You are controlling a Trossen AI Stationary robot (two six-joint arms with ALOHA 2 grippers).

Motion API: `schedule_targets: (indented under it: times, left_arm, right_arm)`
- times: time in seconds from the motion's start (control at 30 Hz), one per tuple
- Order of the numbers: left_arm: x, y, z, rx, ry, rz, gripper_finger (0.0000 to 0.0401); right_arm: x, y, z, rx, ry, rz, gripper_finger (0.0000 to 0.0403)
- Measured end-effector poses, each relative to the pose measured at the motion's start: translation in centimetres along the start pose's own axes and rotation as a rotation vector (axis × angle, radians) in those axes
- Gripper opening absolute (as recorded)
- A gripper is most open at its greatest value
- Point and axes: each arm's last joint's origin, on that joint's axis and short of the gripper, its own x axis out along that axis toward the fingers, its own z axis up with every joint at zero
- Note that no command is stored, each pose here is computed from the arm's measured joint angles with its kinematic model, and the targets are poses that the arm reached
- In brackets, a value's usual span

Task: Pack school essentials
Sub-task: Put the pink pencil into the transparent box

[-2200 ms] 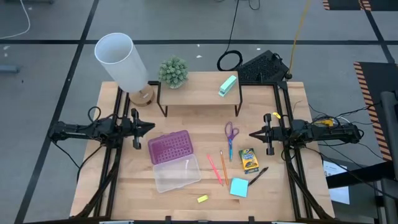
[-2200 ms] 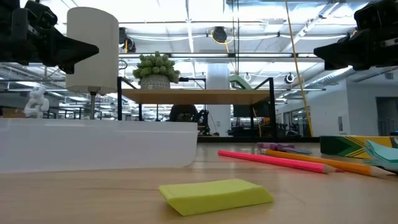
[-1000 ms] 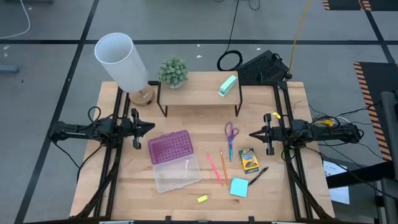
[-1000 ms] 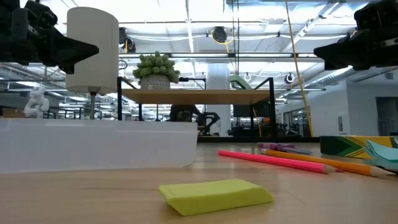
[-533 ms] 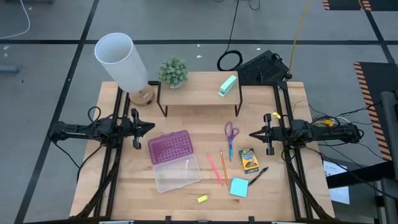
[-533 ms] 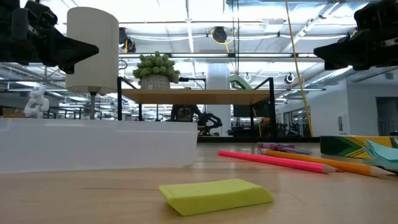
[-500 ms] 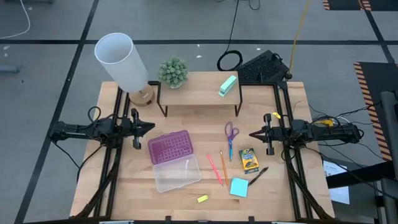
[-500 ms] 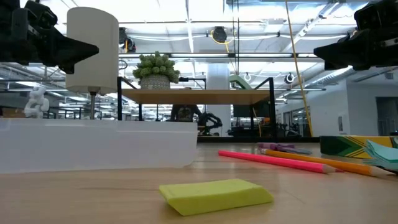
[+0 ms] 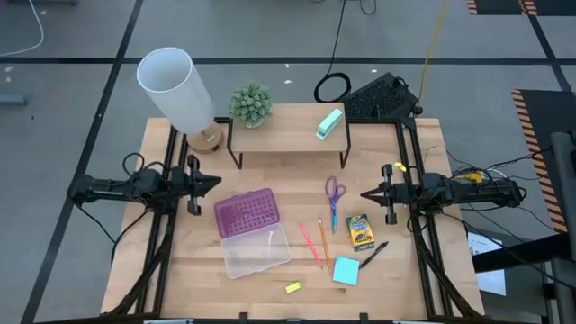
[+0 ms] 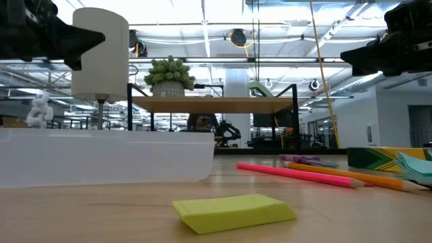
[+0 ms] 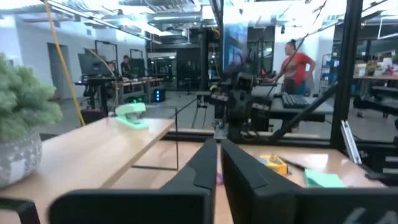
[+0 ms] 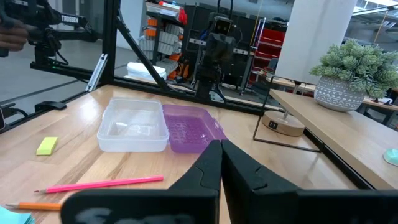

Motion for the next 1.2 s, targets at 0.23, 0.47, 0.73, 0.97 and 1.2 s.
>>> schedule_targets:
  times: [0.23, 0.47, 0.73, 0.97, 1.2]
  left_arm:
    - [0.5, 0.1, 4.3, -0.008, 0.027, 0.022, 0.0003]
    - [2.1, 0.1, 10.7, -0.014, 0.167, 0.013, 0.0002]
    - [4.4, 0.0, 19.9, -0.015, 0.233, 0.009, 0.0002]
    - [7.1, -0.7, 24.9, 0.000, 0.371, -0.041, 0.0009]
    - [10.1, -2.3, 24.5, -0.016, 0.498, -0.094, 0.0002]
  right_arm:
    - [0.0, 0.0, 0.0, 0.000, 0.000, 0.000, 0.0000]
    - [0.0, 0.0, 0.1, 0.047, -0.006, -0.002, 0.0000]
    - [0.0, 0.0, 0.1, 0.159, -0.008, -0.002, 0.0000]
    - [0.0, 0.0, 0.1, 0.252, -0.008, -0.005, 0.0000]
    - [0.0, 0.0, 0.1, 0.264, -0.008, -0.005, 0.0000]
